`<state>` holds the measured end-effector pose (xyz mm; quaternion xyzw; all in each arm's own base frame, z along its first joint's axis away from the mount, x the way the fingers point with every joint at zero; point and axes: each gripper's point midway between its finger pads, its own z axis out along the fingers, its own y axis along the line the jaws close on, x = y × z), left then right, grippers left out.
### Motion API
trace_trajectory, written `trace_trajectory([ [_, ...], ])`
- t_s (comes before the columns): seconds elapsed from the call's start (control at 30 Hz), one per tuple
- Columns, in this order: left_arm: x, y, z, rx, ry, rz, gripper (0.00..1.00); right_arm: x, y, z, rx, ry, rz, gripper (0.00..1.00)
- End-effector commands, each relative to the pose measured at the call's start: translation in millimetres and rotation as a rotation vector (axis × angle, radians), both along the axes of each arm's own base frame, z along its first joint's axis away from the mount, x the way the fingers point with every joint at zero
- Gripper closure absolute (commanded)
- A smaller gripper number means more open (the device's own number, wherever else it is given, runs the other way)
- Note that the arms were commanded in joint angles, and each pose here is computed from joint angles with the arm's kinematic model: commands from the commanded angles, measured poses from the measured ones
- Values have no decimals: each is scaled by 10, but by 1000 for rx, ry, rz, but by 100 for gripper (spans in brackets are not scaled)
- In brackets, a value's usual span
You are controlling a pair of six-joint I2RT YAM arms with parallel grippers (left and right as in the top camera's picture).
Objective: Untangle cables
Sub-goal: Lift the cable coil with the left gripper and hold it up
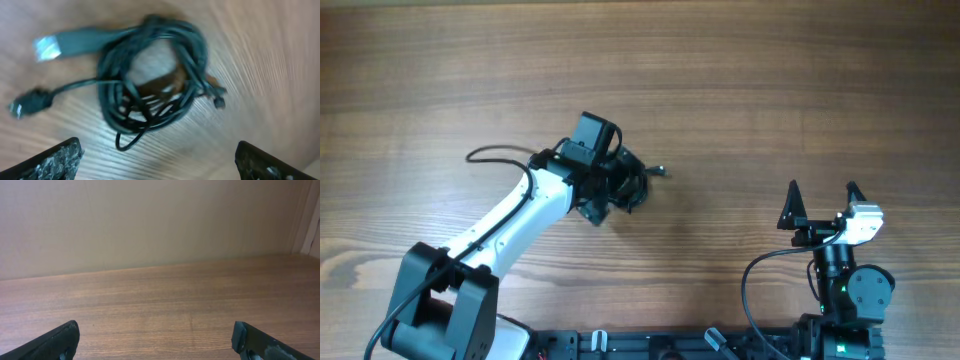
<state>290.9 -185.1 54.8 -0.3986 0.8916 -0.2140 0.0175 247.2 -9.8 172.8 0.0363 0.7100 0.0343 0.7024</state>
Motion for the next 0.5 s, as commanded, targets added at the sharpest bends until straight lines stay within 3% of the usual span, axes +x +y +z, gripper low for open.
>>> trace_trajectory([
  [0.0,-34,23,-76,-6,112,300,2,-1,11,10,-19,-5,5,0],
  [0.03,-36,37,-123,8,122,324,6,-1,11,10,-19,-5,5,0],
  [0.13,-69,72,-306,49,169,361,29,-1,11,10,-19,-5,5,0],
  [0.2,-82,146,-486,108,190,373,36,-1,11,10,-19,-5,5,0],
  [0.3,-113,182,-611,146,207,346,76,-1,11,10,-19,-5,5,0],
  [0.37,-75,235,-603,181,164,278,96,-1,11,10,-19,-5,5,0],
  [0.47,112,373,-412,193,51,152,96,-1,11,10,-19,-5,5,0],
])
